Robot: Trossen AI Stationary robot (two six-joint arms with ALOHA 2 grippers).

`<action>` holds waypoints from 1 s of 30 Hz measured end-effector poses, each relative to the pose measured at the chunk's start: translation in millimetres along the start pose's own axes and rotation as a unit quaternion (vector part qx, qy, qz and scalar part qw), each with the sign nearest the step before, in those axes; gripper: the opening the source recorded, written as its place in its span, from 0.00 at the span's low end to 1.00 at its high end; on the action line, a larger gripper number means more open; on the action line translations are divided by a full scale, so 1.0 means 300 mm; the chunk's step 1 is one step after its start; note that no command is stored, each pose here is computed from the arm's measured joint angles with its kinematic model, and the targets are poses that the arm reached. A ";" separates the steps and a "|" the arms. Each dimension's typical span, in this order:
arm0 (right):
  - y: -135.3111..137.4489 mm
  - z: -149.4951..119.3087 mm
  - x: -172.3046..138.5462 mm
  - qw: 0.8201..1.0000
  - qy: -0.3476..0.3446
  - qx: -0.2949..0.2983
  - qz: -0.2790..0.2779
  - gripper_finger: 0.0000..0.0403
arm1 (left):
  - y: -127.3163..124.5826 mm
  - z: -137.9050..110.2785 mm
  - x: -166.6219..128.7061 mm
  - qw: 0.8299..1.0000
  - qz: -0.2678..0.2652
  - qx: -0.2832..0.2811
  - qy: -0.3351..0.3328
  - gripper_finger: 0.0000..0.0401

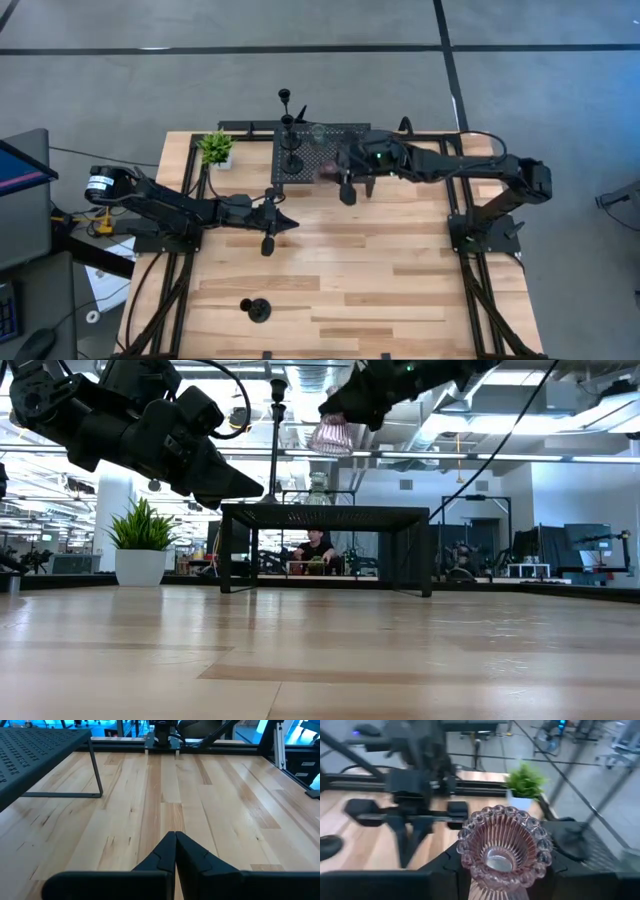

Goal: Pick & Place candle stick holders
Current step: Put the pink glass candle holder on the shelf

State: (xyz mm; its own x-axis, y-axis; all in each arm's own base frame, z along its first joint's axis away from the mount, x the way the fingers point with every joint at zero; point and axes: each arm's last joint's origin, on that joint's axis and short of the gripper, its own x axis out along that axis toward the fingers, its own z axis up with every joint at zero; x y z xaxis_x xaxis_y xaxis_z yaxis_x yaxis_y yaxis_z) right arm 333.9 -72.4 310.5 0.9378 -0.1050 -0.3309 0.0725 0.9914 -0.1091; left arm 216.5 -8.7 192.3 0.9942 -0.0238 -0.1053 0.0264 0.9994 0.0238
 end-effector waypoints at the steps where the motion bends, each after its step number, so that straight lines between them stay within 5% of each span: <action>1: -0.014 -0.002 -0.001 1.000 0.000 0.002 -0.006 0.33 | 0.000 0.000 0.000 1.000 0.000 0.000 0.000 0.02; 30: -0.149 -0.014 -0.024 0.998 -0.012 0.026 -0.064 0.31 | 0.027 -0.001 0.000 1.000 0.018 -0.002 0.001 0.02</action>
State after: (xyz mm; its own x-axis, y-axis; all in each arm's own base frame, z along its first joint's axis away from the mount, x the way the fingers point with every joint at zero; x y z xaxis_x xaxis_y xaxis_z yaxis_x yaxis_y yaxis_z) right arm 322.6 -116.3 313.9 0.9275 -0.2289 -0.2956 0.2085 0.9730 -0.0991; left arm 216.6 -0.8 192.2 0.9943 0.0129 -0.1060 -0.0104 0.9997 0.0238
